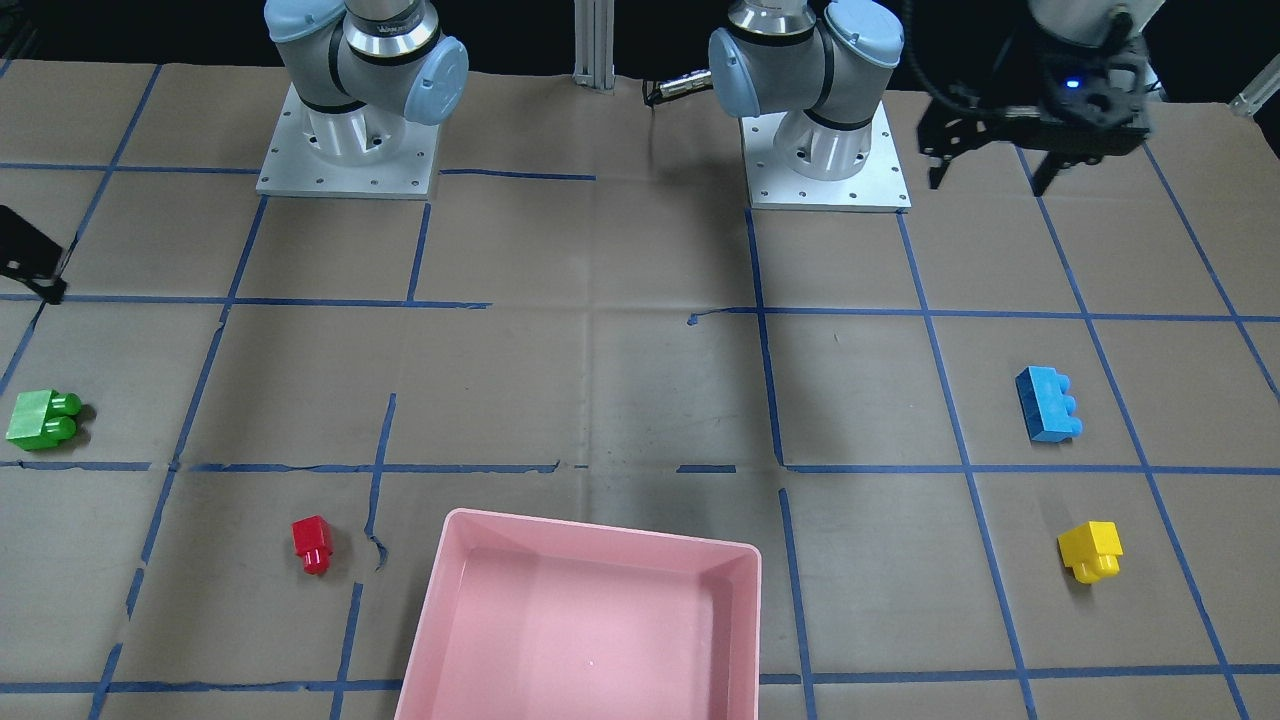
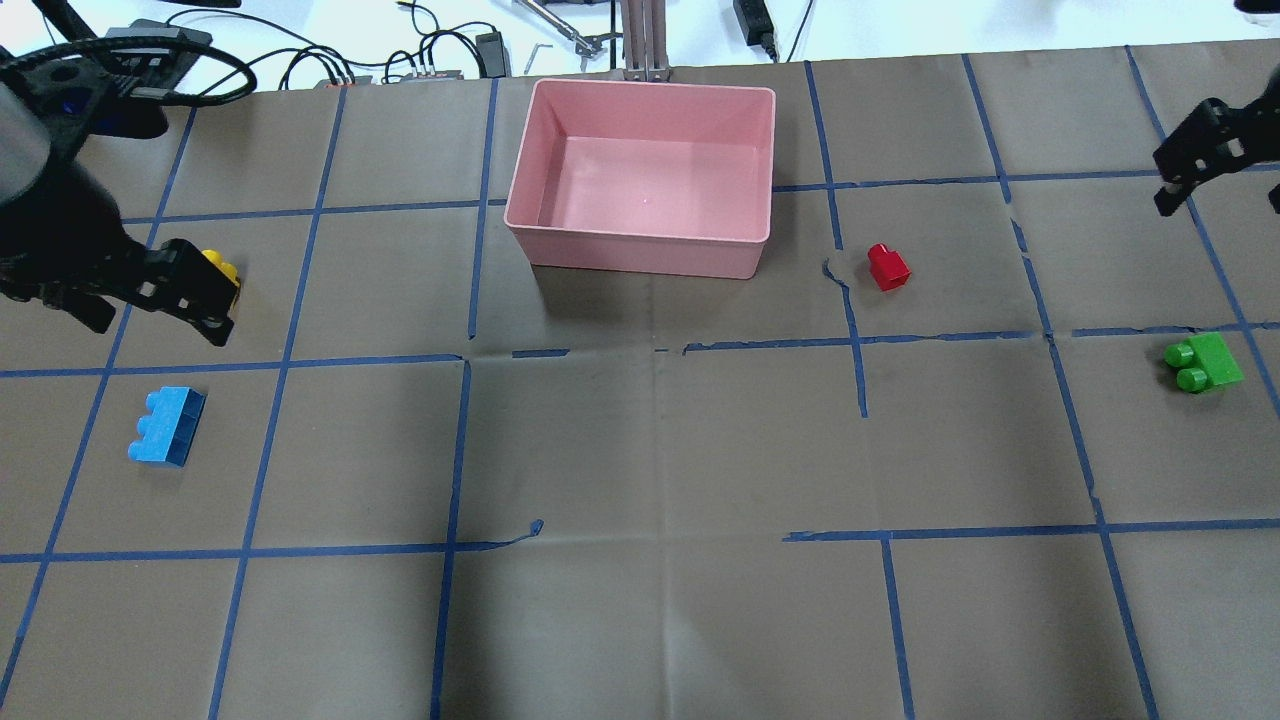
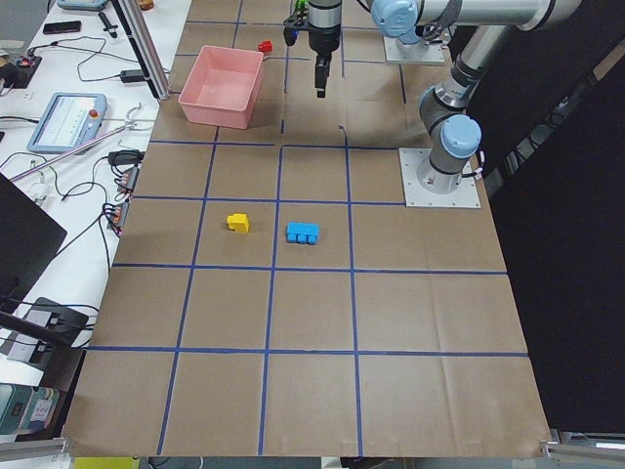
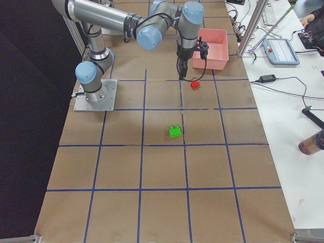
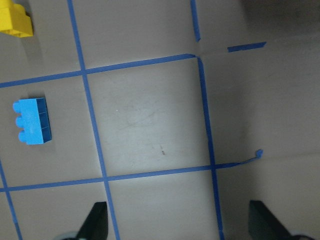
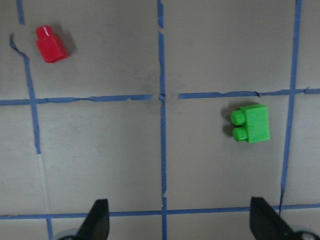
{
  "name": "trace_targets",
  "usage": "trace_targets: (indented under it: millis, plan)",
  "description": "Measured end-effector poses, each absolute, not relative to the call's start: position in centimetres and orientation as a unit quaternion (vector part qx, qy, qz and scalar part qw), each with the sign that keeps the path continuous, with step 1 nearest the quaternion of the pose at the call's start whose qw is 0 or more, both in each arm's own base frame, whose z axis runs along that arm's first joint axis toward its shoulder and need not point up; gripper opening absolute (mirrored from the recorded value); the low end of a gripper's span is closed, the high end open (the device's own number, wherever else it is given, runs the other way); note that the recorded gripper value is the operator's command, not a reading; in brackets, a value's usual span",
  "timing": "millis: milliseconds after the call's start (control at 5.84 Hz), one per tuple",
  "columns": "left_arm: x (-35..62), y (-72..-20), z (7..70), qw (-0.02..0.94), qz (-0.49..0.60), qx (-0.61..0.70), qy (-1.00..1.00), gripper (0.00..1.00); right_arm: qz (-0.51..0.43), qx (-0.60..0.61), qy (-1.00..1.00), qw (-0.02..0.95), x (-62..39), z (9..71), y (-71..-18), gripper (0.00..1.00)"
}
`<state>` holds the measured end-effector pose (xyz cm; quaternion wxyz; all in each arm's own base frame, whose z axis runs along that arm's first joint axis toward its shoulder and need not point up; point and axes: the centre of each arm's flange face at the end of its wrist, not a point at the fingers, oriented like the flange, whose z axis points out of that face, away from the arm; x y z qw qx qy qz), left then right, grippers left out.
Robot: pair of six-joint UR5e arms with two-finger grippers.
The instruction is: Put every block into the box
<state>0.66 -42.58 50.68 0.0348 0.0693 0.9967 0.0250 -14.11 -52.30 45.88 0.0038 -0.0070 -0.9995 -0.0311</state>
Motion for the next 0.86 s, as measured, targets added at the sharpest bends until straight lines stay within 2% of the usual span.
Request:
trace_targets:
  millis: [342,856]
  plan:
    - [13.4,-42.6,47.0,-0.001,0.031,0.056,0.998,0.99,-0.034,0.039,-0.999,-0.004,-24.8,42.3,-51.1,1.00]
    - [23.6,-46.4,36.9,-0.020,0.034,0.049,0.998,0.98,-0.040,0.081,-0.996,-0.014,-29.8,31.7,-51.9,1.00]
